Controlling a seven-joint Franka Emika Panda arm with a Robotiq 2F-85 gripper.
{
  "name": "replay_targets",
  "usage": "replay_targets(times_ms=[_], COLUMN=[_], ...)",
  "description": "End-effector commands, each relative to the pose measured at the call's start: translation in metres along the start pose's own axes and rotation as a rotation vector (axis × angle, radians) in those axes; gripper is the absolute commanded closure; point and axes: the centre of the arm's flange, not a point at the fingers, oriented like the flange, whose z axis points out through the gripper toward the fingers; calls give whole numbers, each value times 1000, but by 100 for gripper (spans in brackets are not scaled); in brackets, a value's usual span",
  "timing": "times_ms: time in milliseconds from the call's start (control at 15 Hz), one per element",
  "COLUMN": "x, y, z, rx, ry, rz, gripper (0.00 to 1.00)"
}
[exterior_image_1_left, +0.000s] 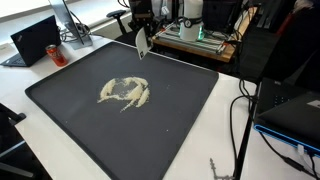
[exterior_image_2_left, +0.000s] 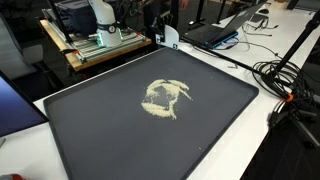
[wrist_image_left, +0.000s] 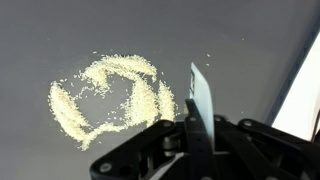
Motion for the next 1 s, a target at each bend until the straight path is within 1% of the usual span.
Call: replay_targets(times_ms=[0,133,333,533,800,933], x=[-17,-18,-20,-26,-30,-34], y=[16,25,43,60,76,83], z=[-9,-10,-8,-7,-8,-8], rx=[22,18,2,38,34,46], ry=[71,95,114,144,182,206], rz=[117,170,315,430,556,631], gripper=[99,99,99,99,99,99])
